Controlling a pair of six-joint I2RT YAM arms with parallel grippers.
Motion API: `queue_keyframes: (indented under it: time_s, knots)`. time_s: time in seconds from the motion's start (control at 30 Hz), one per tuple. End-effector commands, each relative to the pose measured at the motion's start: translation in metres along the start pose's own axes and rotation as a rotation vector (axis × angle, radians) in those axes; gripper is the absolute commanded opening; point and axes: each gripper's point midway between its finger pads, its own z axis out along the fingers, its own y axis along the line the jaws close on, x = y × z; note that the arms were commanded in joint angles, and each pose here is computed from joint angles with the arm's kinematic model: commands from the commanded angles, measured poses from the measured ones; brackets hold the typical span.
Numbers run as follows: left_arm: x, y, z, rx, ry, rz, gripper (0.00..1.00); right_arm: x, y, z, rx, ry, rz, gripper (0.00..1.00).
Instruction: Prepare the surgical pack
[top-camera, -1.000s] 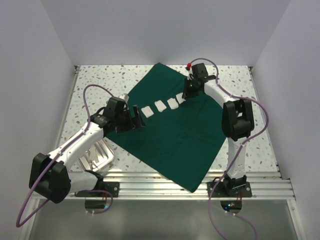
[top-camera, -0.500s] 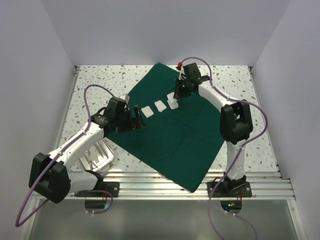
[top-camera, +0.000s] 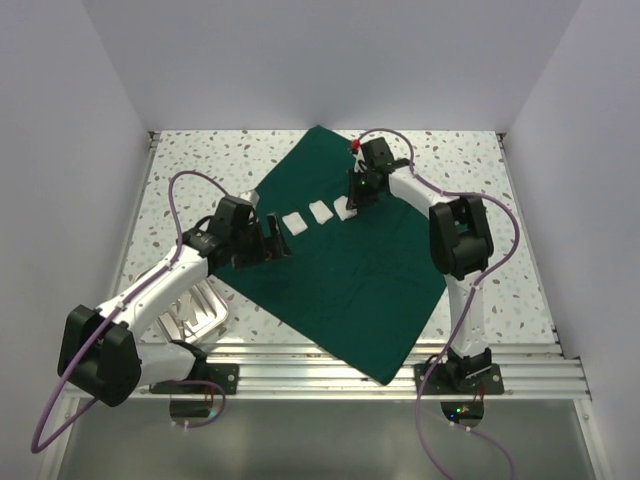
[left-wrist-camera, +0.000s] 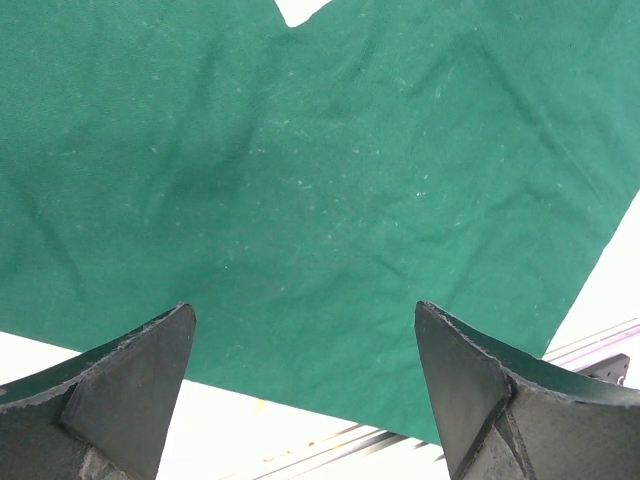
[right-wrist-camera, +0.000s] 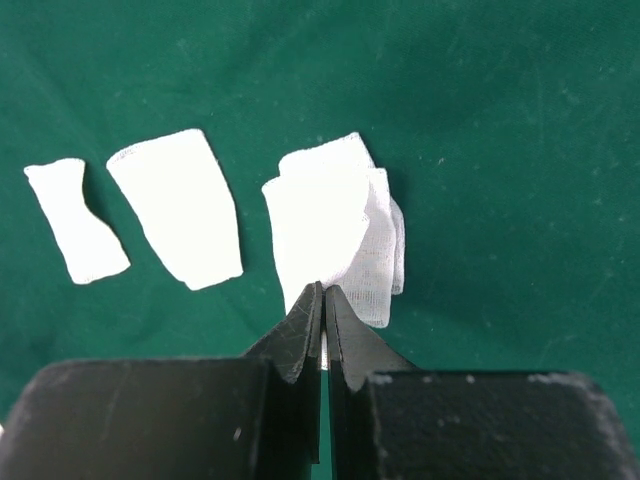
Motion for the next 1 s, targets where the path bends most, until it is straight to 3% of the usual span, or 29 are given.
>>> queue_keyframes:
  time_s: [0.0,0.6,0.97]
  knots:
    - [-0.005,-0.005,0.003,0.014,-0.024,0.018,0.95,-0.019,0.000,-0.003,0.015,-0.049,-0.016,0.01]
    - [-0.003,-0.004,0.005,0.016,-0.017,0.019,0.95,-0.019,-0.010,0.008,0.055,-0.037,-0.039,0.04]
    - [-0.002,-0.006,0.006,0.023,-0.010,0.020,0.95,-0.024,-0.010,-0.009,0.080,-0.050,-0.047,0.30]
